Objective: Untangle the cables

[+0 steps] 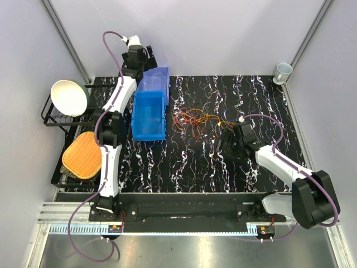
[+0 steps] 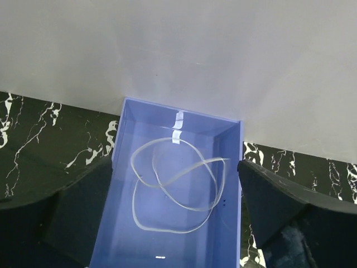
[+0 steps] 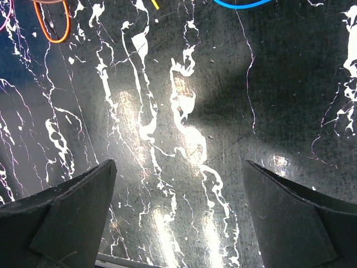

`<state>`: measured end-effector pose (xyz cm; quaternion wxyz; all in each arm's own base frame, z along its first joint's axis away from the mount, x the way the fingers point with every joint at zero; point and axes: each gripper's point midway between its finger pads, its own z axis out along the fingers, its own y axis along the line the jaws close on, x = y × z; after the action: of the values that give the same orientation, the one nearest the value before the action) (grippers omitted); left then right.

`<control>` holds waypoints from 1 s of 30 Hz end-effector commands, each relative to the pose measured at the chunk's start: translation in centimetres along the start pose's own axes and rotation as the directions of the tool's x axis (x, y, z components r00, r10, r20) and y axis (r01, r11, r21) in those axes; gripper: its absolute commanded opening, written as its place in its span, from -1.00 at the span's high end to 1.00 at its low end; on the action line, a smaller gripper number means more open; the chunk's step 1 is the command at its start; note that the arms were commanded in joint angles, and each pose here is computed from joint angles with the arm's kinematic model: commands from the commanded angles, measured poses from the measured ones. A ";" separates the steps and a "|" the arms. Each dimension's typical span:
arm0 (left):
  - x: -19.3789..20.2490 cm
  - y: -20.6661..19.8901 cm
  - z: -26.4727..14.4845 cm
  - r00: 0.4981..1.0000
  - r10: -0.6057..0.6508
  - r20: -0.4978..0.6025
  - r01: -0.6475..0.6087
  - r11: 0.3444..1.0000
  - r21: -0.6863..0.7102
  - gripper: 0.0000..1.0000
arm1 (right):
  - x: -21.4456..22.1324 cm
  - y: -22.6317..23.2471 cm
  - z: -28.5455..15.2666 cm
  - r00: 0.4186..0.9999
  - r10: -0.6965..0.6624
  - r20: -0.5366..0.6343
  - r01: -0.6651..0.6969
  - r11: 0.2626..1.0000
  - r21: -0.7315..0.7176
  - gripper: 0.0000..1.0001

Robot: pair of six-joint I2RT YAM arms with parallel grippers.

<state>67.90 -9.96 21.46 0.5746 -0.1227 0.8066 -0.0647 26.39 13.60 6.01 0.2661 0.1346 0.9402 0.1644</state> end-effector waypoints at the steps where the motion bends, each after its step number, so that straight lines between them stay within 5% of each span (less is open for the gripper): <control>1: -4.6 -1.3 -3.0 0.997 0.003 0.074 -0.003 1.000 -0.001 -0.97 | -2.0 1.9 -0.5 0.999 0.003 0.052 0.000 0.998 -0.059 -0.99; 12: -6.4 -3.7 -12.9 0.995 0.094 0.022 -0.094 0.996 -0.002 -0.98 | -3.1 3.3 -2.6 0.997 0.015 0.078 -0.007 0.994 -0.107 -0.99; 19: 1.2 -7.3 -19.0 0.972 0.143 -0.186 -0.121 0.985 0.127 -0.98 | -3.3 2.6 -4.1 0.995 0.034 0.095 -0.027 0.997 -0.066 -0.99; 30: 14.1 -14.5 -24.4 0.892 -0.096 -0.442 0.209 0.954 0.215 -0.86 | -1.2 2.5 -5.6 0.993 0.096 0.064 -0.087 0.988 -0.127 -0.99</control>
<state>43.72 -25.24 19.29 0.3926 -0.0301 0.9072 -0.1484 25.77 14.07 11.94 0.3088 0.1538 0.9133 0.2165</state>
